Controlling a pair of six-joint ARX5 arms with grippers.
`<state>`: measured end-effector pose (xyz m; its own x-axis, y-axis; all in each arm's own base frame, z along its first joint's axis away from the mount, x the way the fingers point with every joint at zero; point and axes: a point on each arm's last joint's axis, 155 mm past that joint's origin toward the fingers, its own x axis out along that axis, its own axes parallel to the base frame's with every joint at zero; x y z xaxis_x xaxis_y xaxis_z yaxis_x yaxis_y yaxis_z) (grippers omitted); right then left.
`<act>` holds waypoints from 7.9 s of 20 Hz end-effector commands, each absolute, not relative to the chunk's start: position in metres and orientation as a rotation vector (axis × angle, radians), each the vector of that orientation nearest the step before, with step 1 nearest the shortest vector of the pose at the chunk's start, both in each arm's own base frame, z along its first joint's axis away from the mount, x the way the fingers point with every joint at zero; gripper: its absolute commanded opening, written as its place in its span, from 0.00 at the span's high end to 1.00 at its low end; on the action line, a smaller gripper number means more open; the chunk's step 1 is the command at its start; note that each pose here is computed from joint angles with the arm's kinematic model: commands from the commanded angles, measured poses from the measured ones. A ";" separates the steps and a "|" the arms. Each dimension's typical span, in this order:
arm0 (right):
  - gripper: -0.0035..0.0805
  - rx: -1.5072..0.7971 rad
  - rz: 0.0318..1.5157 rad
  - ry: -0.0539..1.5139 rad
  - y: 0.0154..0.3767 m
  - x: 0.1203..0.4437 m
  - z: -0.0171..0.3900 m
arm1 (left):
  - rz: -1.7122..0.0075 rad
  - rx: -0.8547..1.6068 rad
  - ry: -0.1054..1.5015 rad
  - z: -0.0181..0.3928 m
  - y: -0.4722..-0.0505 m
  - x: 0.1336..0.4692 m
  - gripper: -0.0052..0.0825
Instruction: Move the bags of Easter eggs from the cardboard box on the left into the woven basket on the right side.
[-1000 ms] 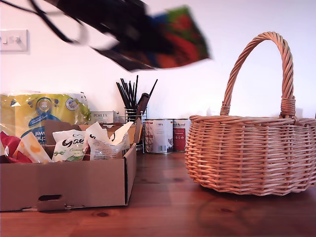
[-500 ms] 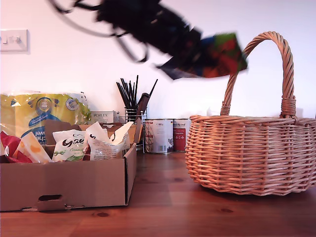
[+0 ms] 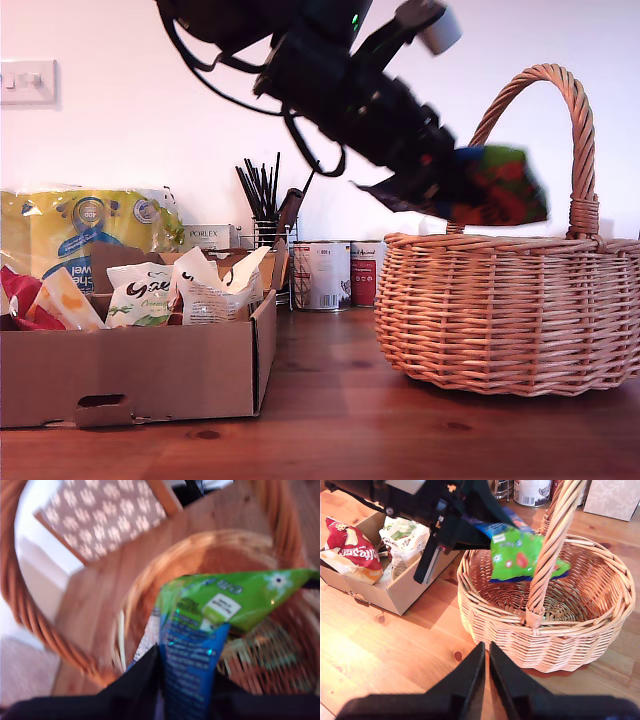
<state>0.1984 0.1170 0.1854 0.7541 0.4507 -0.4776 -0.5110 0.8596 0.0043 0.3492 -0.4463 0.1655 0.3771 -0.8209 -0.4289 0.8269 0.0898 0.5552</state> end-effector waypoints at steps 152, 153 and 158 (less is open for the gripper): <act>0.97 -0.173 0.542 0.454 0.118 0.199 0.191 | -1.295 1.111 -0.333 0.175 -0.445 0.344 0.77; 0.97 -0.173 0.542 0.454 0.118 0.199 0.191 | -1.299 1.132 -0.341 0.173 -0.445 0.342 0.77; 0.97 -0.171 0.545 0.452 0.119 0.199 0.192 | -1.279 1.151 -0.343 0.173 -0.444 0.346 0.53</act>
<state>0.1987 0.1172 0.1861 0.7554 0.4514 -0.4749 -0.5304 0.8468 -0.0388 0.3422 -0.4427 0.1786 0.3218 -0.8694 -0.3751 0.5699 -0.1385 0.8100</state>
